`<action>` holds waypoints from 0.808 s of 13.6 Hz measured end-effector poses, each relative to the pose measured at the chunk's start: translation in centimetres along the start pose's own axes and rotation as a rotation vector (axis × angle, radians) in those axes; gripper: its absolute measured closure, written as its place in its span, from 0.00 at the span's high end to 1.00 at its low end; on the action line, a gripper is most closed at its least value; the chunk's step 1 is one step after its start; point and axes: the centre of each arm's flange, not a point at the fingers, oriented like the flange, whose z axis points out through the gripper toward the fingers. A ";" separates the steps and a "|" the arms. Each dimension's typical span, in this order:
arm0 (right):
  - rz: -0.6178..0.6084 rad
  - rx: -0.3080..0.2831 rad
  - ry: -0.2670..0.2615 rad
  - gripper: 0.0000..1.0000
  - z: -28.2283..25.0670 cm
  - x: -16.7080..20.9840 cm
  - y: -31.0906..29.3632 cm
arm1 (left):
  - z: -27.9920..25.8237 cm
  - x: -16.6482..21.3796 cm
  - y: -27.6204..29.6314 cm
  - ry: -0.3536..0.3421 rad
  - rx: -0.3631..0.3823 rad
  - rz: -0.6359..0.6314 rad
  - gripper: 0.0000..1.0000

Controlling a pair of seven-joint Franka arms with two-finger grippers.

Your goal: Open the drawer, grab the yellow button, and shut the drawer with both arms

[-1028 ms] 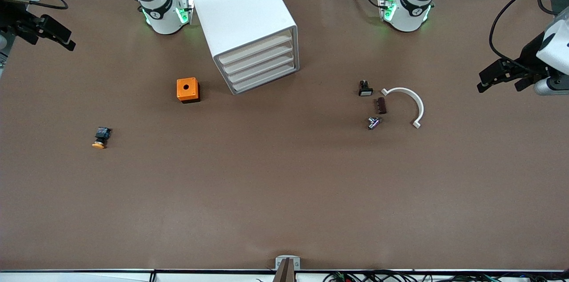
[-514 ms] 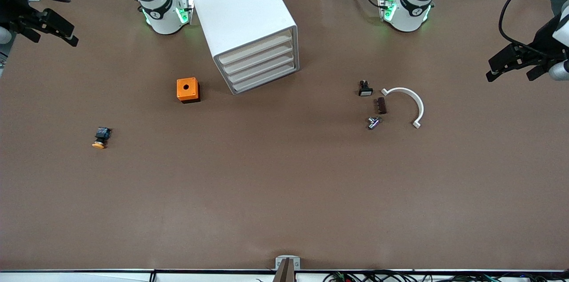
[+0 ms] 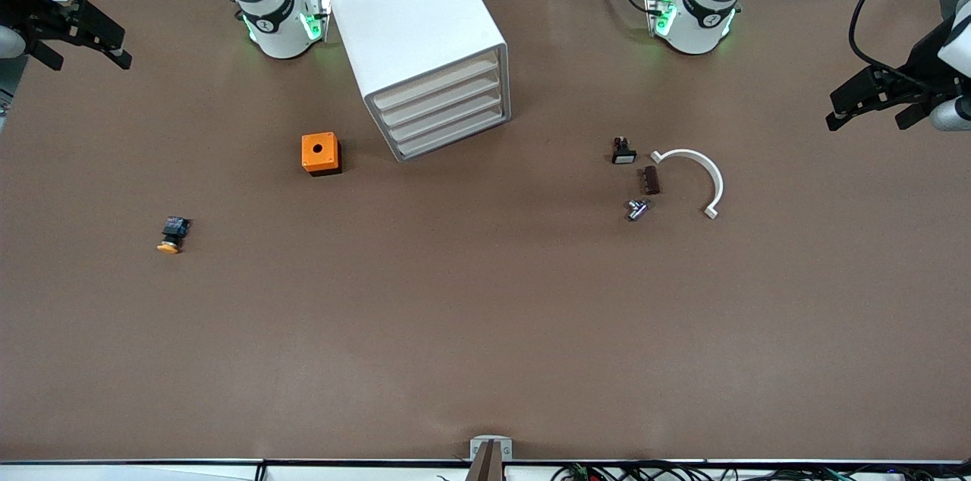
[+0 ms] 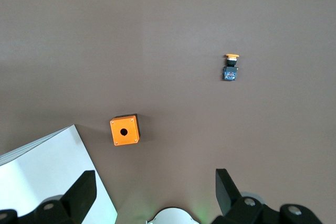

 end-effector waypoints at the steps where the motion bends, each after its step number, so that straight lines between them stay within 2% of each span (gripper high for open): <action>1: -0.002 0.000 0.005 1.00 -0.1 0.0 0.0 | 0.0 0.0 0.0 -0.001 0.000 0.000 1.00; 8: -0.036 -0.001 0.067 1.00 -0.8 0.6 0.1 | -0.1 0.0 0.0 -0.001 0.000 0.000 1.00; 11: -0.035 -0.001 0.074 1.00 -0.9 0.7 0.3 | -0.1 -0.1 0.0 -0.004 0.000 0.000 1.00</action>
